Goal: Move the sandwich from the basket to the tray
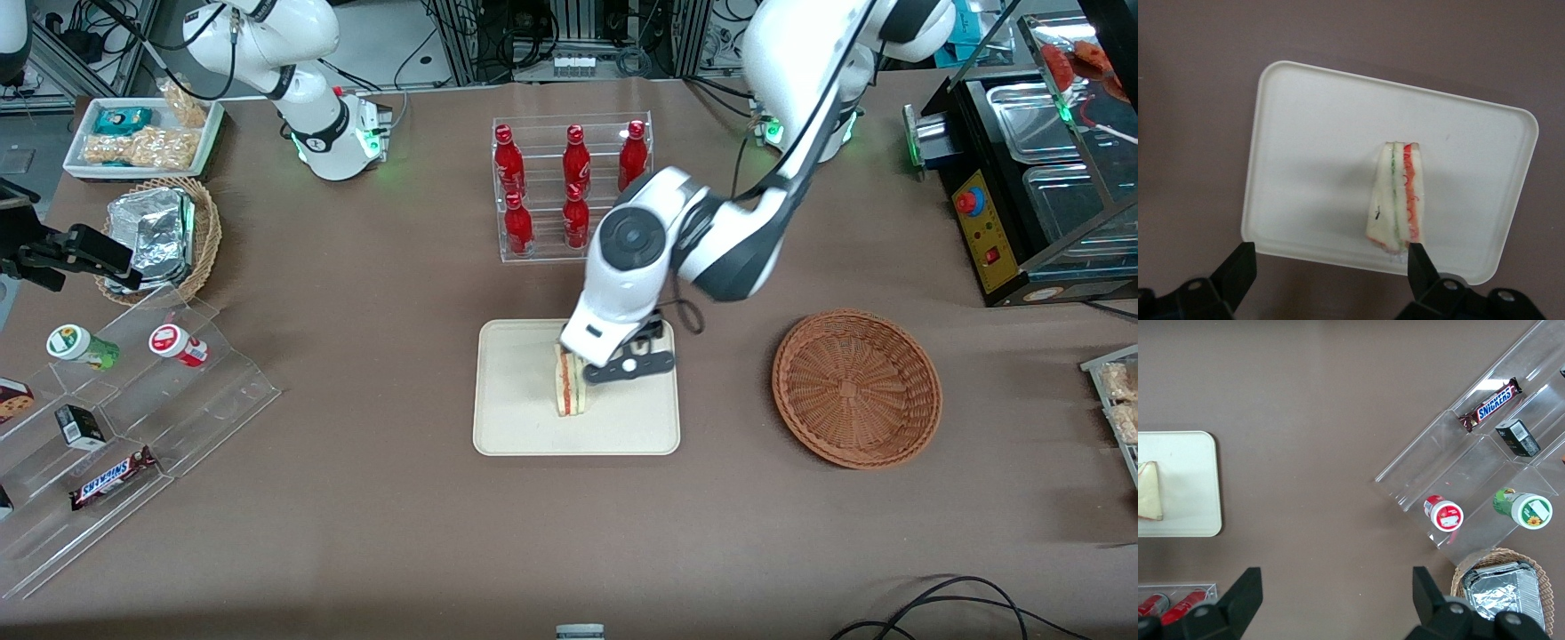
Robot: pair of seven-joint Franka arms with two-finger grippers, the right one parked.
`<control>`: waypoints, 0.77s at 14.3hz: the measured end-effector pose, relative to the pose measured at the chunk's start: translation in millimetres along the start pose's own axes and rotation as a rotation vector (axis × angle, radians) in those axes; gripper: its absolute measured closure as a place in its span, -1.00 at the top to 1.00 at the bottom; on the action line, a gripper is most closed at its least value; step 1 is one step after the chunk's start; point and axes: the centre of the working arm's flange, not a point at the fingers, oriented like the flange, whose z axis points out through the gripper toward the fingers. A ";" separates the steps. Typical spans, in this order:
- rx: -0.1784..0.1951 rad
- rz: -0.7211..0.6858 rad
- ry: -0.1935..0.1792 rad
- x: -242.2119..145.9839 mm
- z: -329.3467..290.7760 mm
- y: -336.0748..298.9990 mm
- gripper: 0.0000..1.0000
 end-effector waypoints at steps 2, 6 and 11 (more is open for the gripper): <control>0.015 -0.049 -0.004 14.0 -18.2 -32.7 1.00; 0.061 -0.148 -0.041 43.1 -10.1 -100.4 1.00; 0.076 -0.147 -0.066 69.9 -36.4 -220.9 1.00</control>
